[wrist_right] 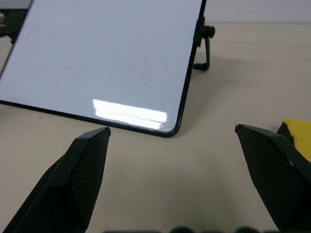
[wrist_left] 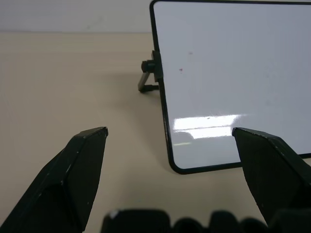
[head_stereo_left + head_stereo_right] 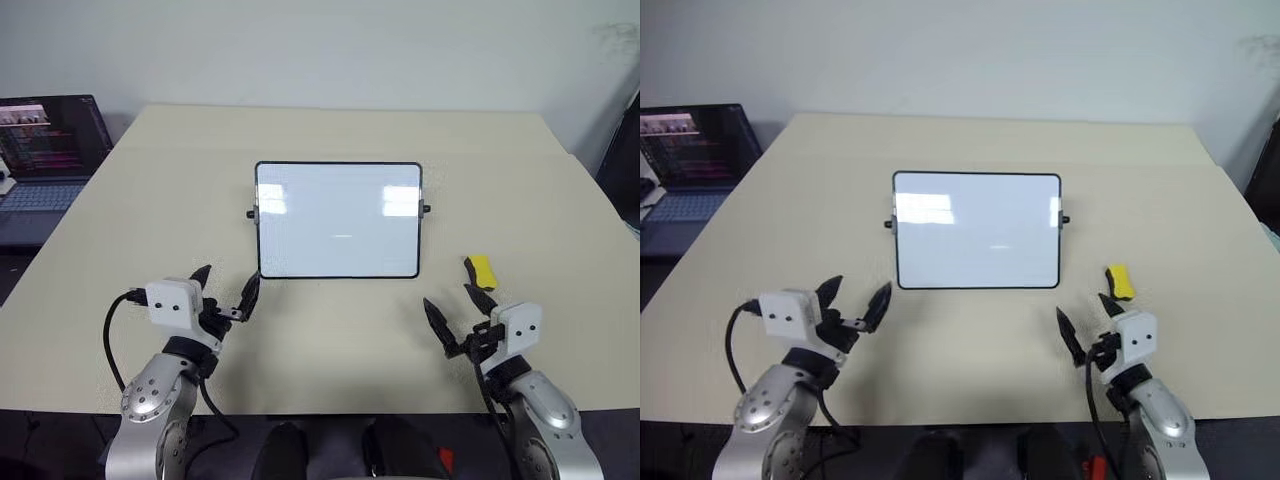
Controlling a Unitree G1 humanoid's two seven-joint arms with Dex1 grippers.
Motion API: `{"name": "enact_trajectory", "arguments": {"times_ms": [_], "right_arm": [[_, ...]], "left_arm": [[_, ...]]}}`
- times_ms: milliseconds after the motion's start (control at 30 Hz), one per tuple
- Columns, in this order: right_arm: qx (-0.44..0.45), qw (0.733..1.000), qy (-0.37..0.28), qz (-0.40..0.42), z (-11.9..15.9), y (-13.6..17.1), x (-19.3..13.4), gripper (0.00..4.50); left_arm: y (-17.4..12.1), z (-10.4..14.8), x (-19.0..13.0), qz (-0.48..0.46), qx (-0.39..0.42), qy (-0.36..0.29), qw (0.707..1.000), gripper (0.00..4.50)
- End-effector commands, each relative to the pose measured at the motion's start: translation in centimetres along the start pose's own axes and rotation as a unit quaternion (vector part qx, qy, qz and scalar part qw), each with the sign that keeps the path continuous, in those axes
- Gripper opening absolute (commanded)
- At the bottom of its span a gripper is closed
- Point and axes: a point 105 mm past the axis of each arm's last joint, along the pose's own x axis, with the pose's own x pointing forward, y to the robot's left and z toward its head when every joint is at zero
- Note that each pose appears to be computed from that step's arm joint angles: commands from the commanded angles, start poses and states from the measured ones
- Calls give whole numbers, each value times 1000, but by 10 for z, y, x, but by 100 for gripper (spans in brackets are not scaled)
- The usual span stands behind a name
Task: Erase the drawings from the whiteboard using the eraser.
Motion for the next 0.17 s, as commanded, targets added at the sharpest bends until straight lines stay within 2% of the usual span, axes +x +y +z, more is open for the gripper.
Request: {"name": "enact_trajectory", "arguments": {"times_ms": [33, 167], "right_arm": [[-7, 1000, -15, -6, 5, -7, -4, 448], [-24, 999, -24, -37, 11, -22, 1, 448]], "left_arm": [[6, 0, -6, 9, 32, -6, 999, 450], [21, -6, 0, 56, 36, -9, 998, 450]]}}
